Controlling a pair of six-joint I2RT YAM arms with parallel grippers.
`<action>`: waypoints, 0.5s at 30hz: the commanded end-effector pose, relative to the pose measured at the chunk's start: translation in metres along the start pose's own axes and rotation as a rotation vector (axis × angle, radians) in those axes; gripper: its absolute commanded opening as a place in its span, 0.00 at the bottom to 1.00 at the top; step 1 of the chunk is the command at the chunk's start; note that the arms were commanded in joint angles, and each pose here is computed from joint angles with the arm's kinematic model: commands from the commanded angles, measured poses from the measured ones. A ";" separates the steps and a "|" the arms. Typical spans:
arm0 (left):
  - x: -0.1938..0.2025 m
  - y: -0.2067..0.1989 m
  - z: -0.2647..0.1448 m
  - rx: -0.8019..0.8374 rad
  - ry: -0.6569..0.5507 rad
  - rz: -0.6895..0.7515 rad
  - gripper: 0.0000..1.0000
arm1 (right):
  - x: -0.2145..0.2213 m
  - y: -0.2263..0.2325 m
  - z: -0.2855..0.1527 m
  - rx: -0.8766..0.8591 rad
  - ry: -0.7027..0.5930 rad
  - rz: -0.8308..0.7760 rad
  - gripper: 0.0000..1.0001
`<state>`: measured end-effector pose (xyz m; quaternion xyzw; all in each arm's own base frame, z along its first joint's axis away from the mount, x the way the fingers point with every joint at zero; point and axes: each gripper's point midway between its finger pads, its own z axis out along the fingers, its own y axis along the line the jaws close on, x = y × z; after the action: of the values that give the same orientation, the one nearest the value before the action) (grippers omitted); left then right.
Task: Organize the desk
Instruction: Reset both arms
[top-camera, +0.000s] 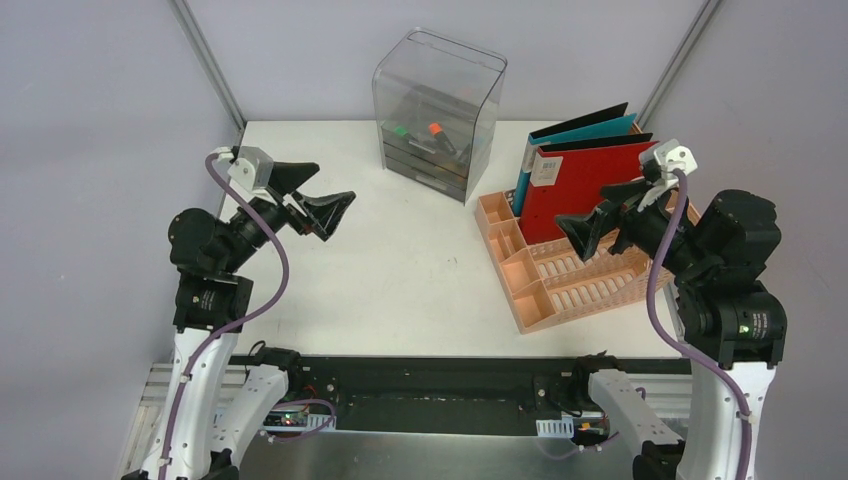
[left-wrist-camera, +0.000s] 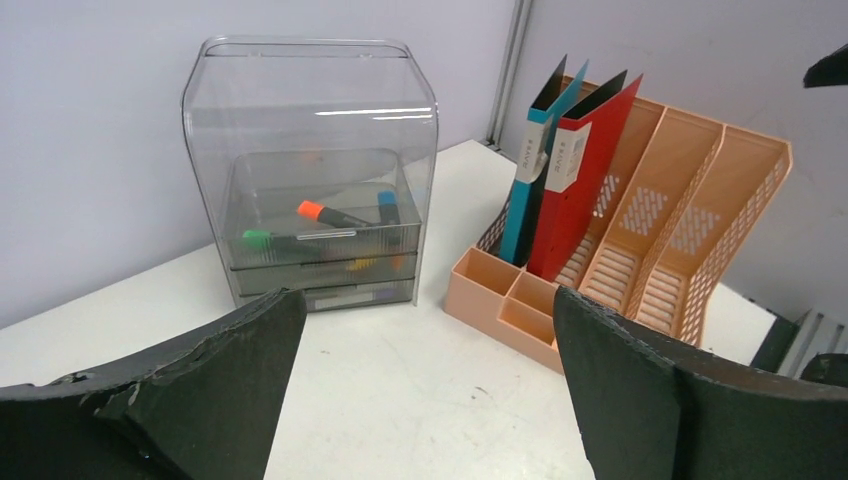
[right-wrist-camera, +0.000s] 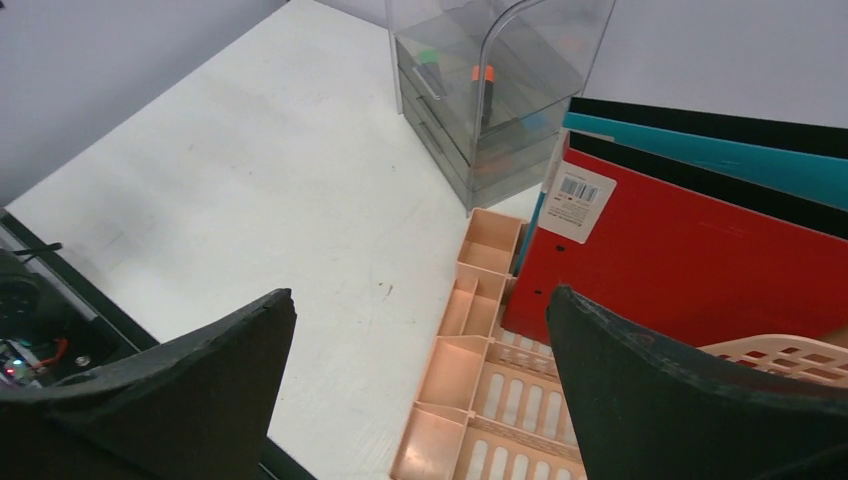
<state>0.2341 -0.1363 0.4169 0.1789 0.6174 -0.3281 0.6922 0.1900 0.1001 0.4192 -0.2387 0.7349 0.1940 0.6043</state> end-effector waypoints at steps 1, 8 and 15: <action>0.006 0.011 -0.002 -0.048 0.001 0.080 0.99 | -0.012 0.014 -0.003 -0.052 -0.057 0.095 1.00; 0.006 0.014 -0.004 -0.074 -0.005 0.083 0.99 | -0.013 0.006 0.000 -0.016 -0.081 0.179 1.00; 0.009 0.016 -0.002 -0.075 0.004 0.070 0.99 | -0.013 0.007 0.003 -0.035 -0.083 0.181 1.00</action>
<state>0.2417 -0.1267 0.4054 0.1721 0.6274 -0.2882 0.7026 0.1899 0.1060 0.4174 -0.1735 0.7429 0.2583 0.5927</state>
